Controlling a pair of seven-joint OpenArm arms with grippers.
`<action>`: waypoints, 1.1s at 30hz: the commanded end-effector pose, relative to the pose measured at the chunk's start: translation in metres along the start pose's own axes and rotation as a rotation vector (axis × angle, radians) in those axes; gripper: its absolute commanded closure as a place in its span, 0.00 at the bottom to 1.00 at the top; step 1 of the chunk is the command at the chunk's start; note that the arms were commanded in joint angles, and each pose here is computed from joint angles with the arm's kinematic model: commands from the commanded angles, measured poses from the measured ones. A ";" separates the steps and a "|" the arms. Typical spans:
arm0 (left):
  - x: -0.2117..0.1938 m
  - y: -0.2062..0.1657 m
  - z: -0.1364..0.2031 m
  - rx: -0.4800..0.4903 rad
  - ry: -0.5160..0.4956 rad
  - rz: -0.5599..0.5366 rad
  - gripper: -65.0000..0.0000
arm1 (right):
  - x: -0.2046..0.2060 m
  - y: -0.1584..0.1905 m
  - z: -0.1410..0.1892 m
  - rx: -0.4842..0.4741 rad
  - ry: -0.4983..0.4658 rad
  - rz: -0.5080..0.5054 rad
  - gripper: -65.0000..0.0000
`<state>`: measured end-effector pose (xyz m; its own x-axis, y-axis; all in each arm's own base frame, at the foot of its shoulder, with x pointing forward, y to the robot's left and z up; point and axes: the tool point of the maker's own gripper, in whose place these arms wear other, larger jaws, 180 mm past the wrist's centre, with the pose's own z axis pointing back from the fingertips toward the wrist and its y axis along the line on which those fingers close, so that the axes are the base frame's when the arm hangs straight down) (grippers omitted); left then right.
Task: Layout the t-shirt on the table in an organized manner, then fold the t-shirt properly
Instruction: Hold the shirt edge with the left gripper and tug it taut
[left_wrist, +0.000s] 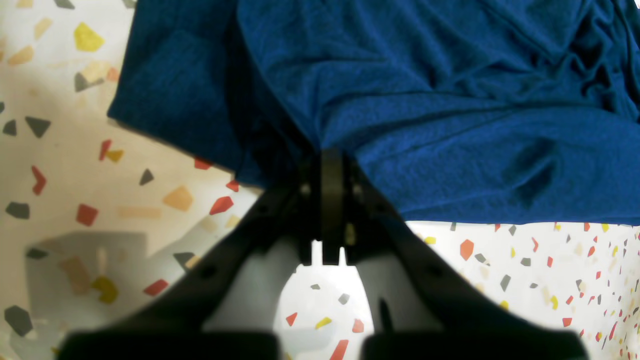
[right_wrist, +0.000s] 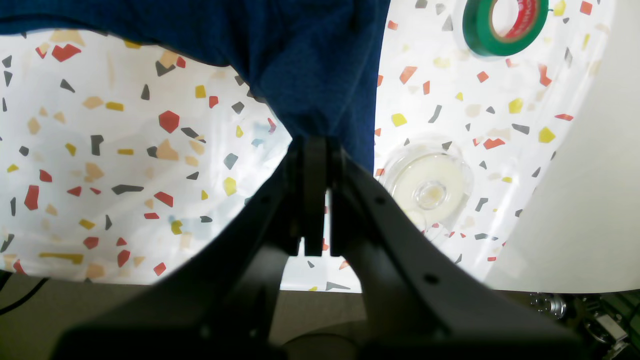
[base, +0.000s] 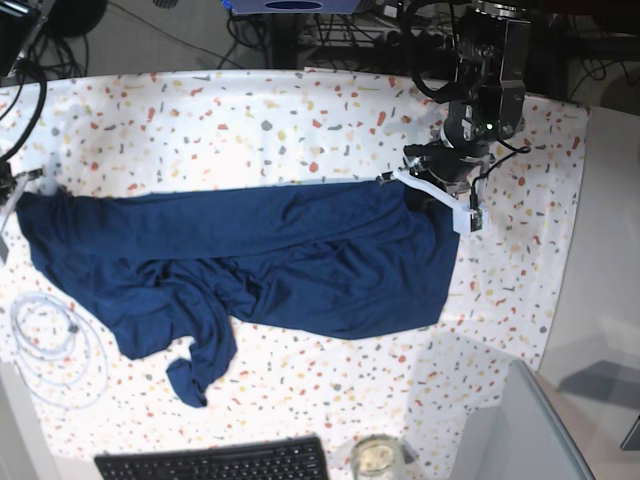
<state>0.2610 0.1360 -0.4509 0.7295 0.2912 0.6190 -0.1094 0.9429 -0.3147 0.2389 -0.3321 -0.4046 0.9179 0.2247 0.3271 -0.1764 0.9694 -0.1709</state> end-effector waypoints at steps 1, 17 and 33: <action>0.009 0.000 0.000 -0.003 -0.028 -0.009 0.93 | 0.011 -0.012 0.007 -0.028 -0.032 0.007 0.99; 0.003 0.004 -0.004 0.007 -0.009 -0.003 0.89 | 0.010 -0.011 0.007 -0.027 -0.031 0.007 0.99; 0.013 0.008 -0.006 0.014 -0.023 -0.011 0.54 | 0.010 -0.011 0.007 -0.027 -0.032 0.007 0.99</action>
<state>0.2638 0.1450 -0.4604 0.7431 0.2863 0.6049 -0.1244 0.9472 -0.2955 0.2391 -0.3320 -0.4045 0.9175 0.2247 0.3281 -0.1764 0.9694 -0.1706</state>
